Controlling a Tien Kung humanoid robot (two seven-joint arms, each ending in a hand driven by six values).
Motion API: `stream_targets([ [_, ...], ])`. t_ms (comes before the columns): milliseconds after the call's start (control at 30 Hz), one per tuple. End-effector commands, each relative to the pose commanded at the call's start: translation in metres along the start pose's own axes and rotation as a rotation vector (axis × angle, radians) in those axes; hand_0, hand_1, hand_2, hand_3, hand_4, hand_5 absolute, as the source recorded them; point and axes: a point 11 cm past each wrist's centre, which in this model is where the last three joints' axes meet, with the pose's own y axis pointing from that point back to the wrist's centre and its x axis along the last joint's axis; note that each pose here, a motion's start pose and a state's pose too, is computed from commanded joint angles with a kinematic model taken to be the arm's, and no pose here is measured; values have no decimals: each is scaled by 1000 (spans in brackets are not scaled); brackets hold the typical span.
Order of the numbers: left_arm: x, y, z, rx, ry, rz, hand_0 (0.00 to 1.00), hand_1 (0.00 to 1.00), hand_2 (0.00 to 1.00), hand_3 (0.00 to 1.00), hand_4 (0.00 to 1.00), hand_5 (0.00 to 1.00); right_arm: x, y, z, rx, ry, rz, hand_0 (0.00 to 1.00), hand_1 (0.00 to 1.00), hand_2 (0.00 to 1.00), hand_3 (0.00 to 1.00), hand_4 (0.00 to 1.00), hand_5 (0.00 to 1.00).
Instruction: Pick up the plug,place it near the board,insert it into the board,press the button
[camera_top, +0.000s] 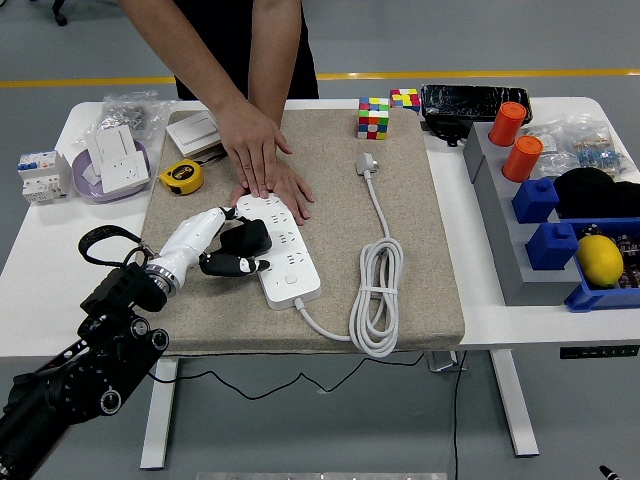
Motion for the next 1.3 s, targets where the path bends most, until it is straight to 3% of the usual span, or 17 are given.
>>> stream_targets([
  [33, 0, 0, 0, 0, 2, 0, 639, 627, 487, 503, 888, 377, 0, 0, 0, 0, 0, 0, 960, 930, 865, 873, 998, 998],
  [400, 1, -2, 2, -2, 24, 3, 596, 614, 485, 498, 873, 428, 0, 0, -1, 2, 4, 0, 959, 930, 865, 873, 998, 998],
  [433, 1, -2, 2, 0, 26, 3, 556, 576, 448, 443, 701, 508, 1, 0, -1, 3, 4, 1, 959, 930, 865, 873, 998, 998],
  [600, 2, -3, 0, 15, 36, 1, 556, 576, 448, 443, 701, 508, 1, 0, -2, 3, 1, 2, 959, 930, 865, 873, 998, 998],
  [633, 2, -3, 0, 18, 38, 3, 488, 451, 380, 354, 362, 455, 1, 0, -2, 3, 1, 2, 959, 930, 865, 873, 998, 998],
  [800, 2, -3, -1, 24, 33, 1, 488, 451, 380, 354, 362, 455, 1, 0, -2, 4, -3, 2, 959, 930, 865, 873, 998, 998],
  [833, 3, -3, -1, 25, 29, 1, 440, 381, 324, 289, 334, 311, 1, 0, -2, 4, -4, 2, 959, 930, 865, 873, 998, 998],
  [1033, 6, -3, 0, 23, -6, 9, 432, 372, 318, 284, 316, 281, 1, 0, -4, 7, -7, 3, 960, 930, 865, 873, 998, 998],
  [1300, 23, -2, 0, 27, -26, 48, 432, 370, 313, 283, 312, 262, 0, 0, -4, 6, -13, 3, 960, 931, 865, 873, 998, 998],
])
